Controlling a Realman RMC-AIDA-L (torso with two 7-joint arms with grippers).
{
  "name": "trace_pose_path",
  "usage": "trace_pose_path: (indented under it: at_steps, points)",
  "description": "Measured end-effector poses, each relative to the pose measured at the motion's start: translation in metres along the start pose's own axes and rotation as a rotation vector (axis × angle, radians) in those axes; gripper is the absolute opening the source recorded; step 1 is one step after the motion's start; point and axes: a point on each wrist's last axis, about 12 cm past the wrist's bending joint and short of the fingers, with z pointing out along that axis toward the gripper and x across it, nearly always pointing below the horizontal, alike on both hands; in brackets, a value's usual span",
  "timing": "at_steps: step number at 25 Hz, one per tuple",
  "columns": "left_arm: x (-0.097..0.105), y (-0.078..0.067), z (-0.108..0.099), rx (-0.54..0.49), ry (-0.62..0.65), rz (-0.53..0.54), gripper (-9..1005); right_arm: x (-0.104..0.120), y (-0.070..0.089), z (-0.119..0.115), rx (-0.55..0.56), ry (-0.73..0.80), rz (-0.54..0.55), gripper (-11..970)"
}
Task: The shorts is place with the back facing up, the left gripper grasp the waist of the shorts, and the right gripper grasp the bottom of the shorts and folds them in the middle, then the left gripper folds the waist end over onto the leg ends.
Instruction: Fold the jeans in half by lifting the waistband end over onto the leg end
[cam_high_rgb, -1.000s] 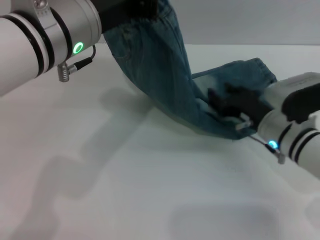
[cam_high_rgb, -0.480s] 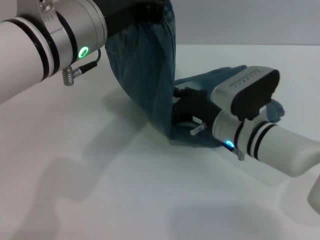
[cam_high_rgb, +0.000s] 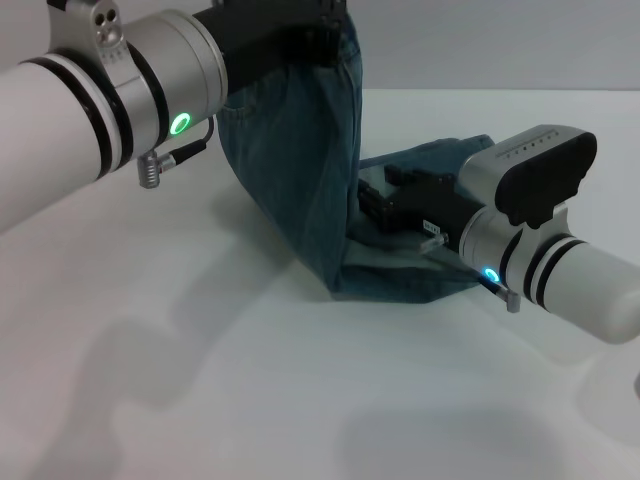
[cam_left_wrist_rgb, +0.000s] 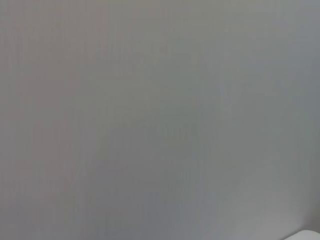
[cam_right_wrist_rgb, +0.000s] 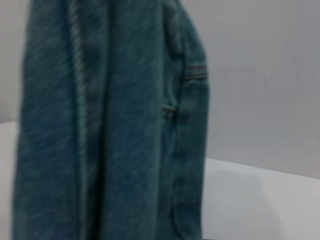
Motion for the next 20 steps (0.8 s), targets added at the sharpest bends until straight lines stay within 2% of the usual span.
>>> trace_pose_path:
  at_steps: [4,15,20]
  points:
    - [0.001,-0.002,0.000,0.005,0.002,0.000,26,-0.001,0.003,0.001,-0.009,-0.004,-0.001,424]
    - [0.000,-0.007,0.000,0.021,-0.001,0.004,25,-0.006,0.046,0.007,-0.150,-0.003,-0.031,424]
    - [0.000,-0.008,0.001,0.022,-0.002,0.005,25,-0.005,0.057,0.009,-0.192,0.007,-0.050,425]
